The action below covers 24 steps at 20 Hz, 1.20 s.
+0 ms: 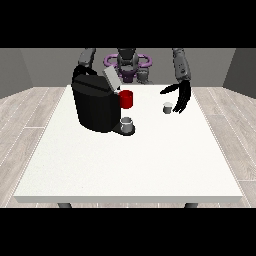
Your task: Insert the coffee pod into the coffee machine and close the lid
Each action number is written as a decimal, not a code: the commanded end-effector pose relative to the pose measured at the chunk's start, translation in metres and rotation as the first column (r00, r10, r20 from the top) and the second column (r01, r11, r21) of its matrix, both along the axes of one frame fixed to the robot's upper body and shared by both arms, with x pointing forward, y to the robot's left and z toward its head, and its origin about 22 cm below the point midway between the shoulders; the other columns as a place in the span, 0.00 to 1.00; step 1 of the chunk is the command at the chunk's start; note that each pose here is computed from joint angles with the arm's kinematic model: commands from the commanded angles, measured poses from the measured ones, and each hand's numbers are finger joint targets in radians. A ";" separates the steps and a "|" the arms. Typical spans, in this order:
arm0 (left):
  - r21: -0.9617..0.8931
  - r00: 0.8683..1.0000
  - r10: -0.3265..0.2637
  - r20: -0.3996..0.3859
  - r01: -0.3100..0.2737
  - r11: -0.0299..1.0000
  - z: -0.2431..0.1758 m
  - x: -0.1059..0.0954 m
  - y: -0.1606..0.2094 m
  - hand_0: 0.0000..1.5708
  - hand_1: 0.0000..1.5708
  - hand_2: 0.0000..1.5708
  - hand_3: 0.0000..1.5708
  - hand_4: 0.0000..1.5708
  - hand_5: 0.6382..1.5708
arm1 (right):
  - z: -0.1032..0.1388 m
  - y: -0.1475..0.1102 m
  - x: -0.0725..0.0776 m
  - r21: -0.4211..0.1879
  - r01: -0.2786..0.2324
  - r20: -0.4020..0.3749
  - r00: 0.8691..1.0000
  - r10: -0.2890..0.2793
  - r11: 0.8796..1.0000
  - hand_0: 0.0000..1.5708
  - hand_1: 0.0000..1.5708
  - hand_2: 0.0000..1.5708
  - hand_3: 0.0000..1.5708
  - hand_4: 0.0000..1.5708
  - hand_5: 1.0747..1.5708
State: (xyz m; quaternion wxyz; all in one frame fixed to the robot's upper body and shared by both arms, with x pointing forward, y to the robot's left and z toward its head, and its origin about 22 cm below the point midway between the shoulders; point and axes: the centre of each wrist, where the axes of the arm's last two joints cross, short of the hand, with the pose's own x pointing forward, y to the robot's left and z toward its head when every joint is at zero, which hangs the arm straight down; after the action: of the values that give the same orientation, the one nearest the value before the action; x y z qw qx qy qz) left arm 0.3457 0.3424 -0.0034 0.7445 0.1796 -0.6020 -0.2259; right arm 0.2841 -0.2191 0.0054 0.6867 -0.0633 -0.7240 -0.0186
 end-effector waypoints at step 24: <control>0.425 0.994 -0.046 0.100 -0.001 0.905 -0.009 0.015 0.005 0.59 0.59 0.66 0.52 0.18 1.00 | 0.009 0.003 0.008 0.041 -0.030 0.027 0.999 0.029 0.999 0.00 0.00 0.00 0.00 0.27 1.00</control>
State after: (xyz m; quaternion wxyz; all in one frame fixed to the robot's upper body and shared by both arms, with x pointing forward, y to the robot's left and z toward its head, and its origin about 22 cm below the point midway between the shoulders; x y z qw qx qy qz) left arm 0.3585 0.3418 -0.0160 0.6648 0.3206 -0.5913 -0.3250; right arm 0.2911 -0.2151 0.0145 0.6781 -0.0393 -0.7334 -0.0273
